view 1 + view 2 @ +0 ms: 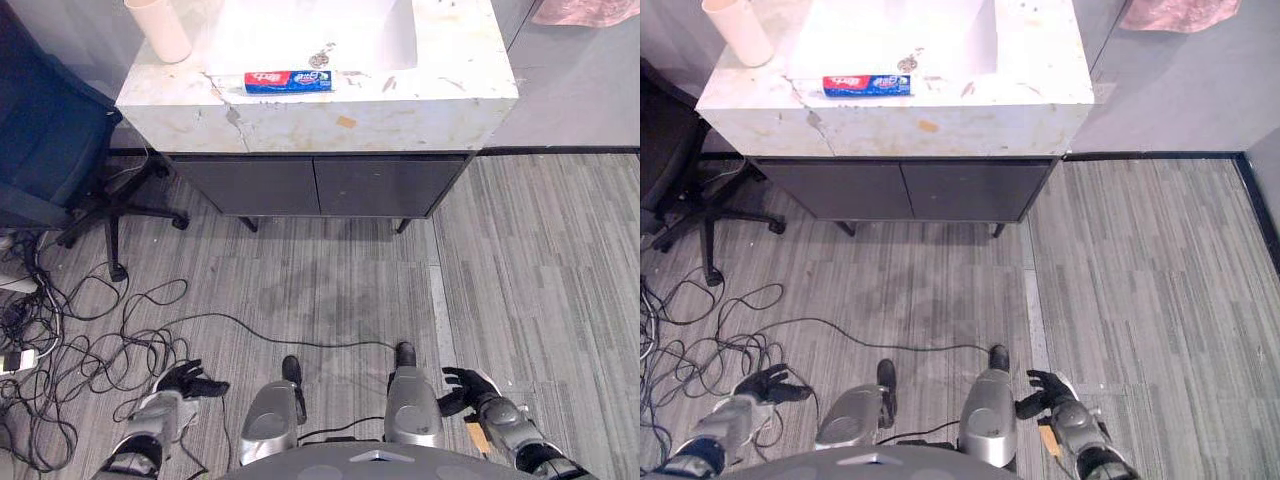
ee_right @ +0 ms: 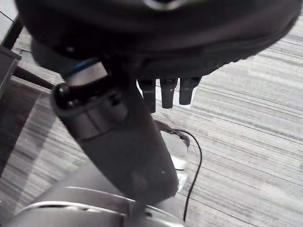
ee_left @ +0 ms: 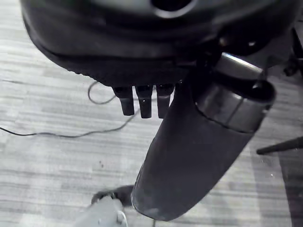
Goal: Organize the bathroom.
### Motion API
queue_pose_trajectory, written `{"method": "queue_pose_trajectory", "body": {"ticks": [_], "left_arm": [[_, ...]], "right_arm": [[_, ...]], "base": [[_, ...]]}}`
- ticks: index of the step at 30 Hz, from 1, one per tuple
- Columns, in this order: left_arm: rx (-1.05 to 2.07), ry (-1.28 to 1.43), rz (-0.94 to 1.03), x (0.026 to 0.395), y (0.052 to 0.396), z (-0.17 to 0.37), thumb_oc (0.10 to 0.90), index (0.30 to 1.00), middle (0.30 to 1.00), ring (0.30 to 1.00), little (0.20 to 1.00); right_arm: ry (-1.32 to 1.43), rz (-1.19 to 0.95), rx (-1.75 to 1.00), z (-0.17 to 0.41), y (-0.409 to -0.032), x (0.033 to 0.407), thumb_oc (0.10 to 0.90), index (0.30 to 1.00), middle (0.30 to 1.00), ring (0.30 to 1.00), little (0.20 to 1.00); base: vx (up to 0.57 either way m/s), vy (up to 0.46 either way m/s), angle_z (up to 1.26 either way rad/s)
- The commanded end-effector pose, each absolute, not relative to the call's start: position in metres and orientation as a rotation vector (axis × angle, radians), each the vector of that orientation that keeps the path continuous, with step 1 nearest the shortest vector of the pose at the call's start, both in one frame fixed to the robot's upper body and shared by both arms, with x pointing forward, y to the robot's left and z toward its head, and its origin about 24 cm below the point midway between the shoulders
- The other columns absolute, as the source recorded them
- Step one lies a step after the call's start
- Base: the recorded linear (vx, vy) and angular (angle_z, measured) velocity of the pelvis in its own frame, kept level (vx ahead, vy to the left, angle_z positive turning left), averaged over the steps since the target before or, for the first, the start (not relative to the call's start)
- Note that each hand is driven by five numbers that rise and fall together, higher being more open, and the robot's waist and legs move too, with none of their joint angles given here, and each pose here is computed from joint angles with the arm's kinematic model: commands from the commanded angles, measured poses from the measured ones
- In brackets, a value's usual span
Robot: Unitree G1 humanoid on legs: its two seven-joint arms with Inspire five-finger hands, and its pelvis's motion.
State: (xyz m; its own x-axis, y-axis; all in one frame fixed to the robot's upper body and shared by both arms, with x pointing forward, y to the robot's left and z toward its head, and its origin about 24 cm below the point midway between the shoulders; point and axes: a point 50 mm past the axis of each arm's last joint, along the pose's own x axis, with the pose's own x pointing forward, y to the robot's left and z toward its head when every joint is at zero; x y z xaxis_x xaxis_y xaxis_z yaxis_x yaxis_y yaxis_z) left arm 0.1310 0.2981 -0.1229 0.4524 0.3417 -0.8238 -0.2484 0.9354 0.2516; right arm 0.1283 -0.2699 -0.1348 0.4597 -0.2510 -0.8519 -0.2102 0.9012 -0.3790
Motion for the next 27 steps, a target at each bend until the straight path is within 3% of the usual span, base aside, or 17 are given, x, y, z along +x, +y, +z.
{"method": "queue_pose_trajectory", "body": {"ticks": [1, 18, 21, 27], "left_arm": [[0.132, 1.04, 0.351, 0.117, 0.302, -0.123, 0.8, 0.9, 0.9, 0.9, 0.9], [0.099, 1.105, 0.337, 0.1, 0.29, -0.134, 0.8, 0.9, 0.9, 0.9, 0.9], [0.106, 1.091, 0.26, 0.113, 0.277, -0.136, 0.8, 0.9, 0.9, 0.9, 0.9], [0.118, 1.129, 0.243, 0.11, 0.282, -0.137, 0.8, 0.9, 0.9, 0.9, 0.9]], "right_arm": [[1.12, -0.059, -0.516, -0.131, -0.287, 0.121, 0.8, 0.9, 0.9, 0.9, 0.9], [1.168, -0.093, -0.492, -0.133, -0.289, 0.109, 0.8, 0.9, 0.9, 0.9, 0.9], [1.134, -0.139, -0.474, -0.131, -0.288, 0.119, 0.8, 0.9, 0.9, 0.9, 0.9], [1.054, -0.083, -0.501, -0.127, -0.279, 0.14, 0.8, 0.9, 0.9, 0.9, 0.9]], "base": [[0.08, 0.04, 0.07], [0.05, 0.0, 0.01], [0.06, 0.196, 0.77], [0.06, 0.089, -0.31]]}}
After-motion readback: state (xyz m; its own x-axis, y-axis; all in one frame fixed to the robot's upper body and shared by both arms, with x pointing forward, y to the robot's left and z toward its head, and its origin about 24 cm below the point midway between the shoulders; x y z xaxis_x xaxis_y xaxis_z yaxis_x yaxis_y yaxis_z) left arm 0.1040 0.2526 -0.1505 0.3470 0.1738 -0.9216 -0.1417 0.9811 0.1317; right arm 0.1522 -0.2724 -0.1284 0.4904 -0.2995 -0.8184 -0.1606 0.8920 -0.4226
